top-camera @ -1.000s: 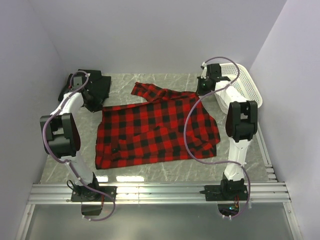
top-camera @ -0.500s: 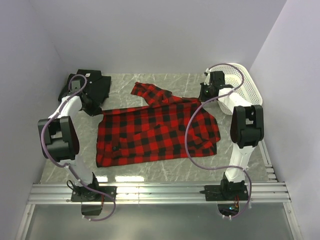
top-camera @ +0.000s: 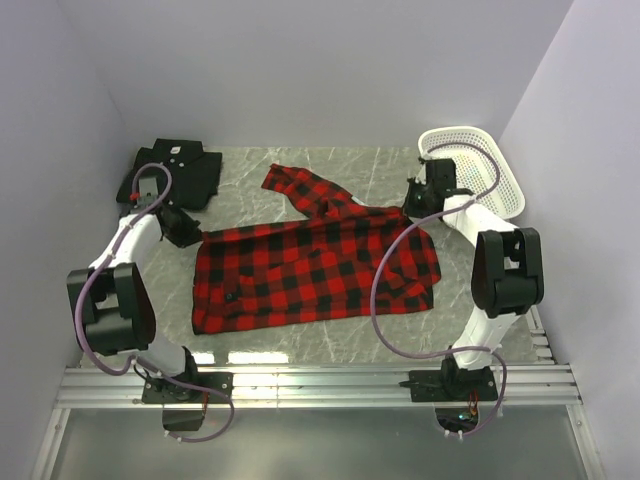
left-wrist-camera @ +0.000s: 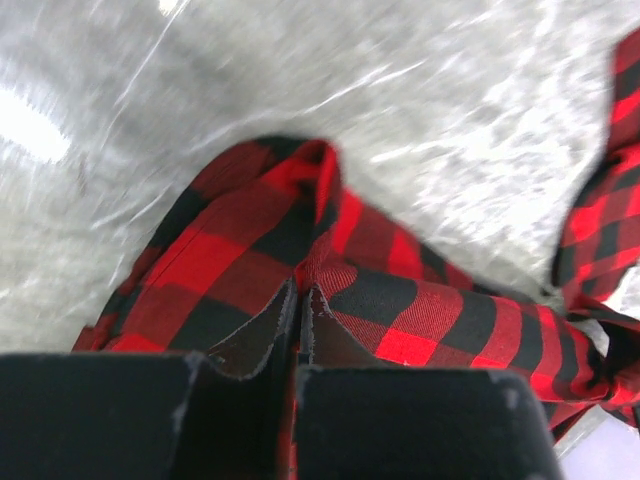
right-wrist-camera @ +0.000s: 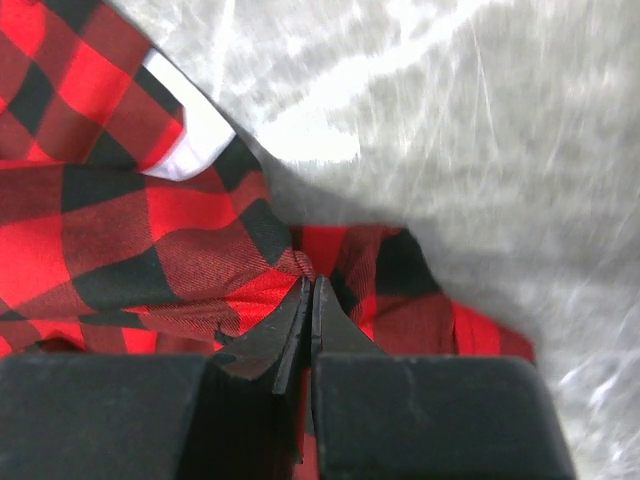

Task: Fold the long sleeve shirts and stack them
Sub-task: Fold the shirt

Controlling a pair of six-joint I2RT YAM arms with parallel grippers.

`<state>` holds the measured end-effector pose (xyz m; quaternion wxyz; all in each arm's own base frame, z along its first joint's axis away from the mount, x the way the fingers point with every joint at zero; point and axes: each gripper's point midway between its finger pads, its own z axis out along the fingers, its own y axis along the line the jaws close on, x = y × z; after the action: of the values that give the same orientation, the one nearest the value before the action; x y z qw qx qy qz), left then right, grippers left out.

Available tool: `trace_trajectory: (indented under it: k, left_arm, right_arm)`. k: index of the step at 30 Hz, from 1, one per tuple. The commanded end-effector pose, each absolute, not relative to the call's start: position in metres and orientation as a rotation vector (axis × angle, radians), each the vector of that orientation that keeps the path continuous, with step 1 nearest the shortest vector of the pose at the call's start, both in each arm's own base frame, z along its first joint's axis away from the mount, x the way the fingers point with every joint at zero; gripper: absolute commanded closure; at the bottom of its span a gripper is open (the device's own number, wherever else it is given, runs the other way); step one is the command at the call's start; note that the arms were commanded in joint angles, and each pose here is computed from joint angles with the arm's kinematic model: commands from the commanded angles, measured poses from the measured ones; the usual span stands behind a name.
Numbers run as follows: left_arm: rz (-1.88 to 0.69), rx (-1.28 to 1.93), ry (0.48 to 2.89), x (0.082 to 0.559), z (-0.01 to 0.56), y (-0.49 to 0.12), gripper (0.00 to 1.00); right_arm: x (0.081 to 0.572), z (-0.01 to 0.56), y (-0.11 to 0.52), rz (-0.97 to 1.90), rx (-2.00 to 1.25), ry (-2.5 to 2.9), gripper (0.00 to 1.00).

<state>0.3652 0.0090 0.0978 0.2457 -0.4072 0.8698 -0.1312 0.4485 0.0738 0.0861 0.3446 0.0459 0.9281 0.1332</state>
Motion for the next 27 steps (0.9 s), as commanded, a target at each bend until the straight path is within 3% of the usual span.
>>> trace_trajectory:
  k: [1, 9, 11, 12, 14, 18, 22, 25, 27]
  left_arm:
    - [-0.279, -1.155, 2.297, 0.357, 0.099, 0.026, 0.99]
    - [-0.247, -1.261, 2.301, 0.319, 0.064, 0.022, 0.94]
    - [-0.244, -1.272, 2.320, 0.314, 0.057, 0.021, 0.81]
    - [-0.270, -1.265, 2.342, 0.313, 0.055, 0.016, 0.79]
    - [-0.323, -1.258, 2.369, 0.311, 0.055, 0.009, 0.74]
    - [-0.381, -1.214, 2.351, 0.307, 0.070, 0.002, 0.65]
    - [-0.357, -1.185, 2.316, 0.298, 0.088, 0.005, 0.37]
    - [-0.361, -1.147, 2.254, 0.305, 0.108, 0.008, 0.25]
    - [-0.356, -1.130, 2.230, 0.312, 0.116, 0.010, 0.24]
  right_arm:
    - [0.448, 0.095, 0.060, 0.296, 0.264, 2.341, 0.96]
    - [0.410, 0.060, 0.072, 0.297, 0.448, 2.408, 0.89]
    - [0.405, 0.058, 0.073, 0.316, 0.481, 2.406, 0.84]
    - [0.398, 0.053, 0.075, 0.333, 0.477, 2.421, 0.80]
    - [0.394, 0.056, 0.075, 0.344, 0.473, 2.409, 0.64]
    - [0.390, 0.076, 0.076, 0.353, 0.435, 2.357, 0.53]
    - [0.394, 0.105, 0.074, 0.362, 0.412, 2.277, 0.46]
    - [0.403, 0.117, 0.072, 0.364, 0.424, 2.232, 0.39]
    - [0.414, 0.127, 0.072, 0.364, 0.433, 2.220, 0.39]
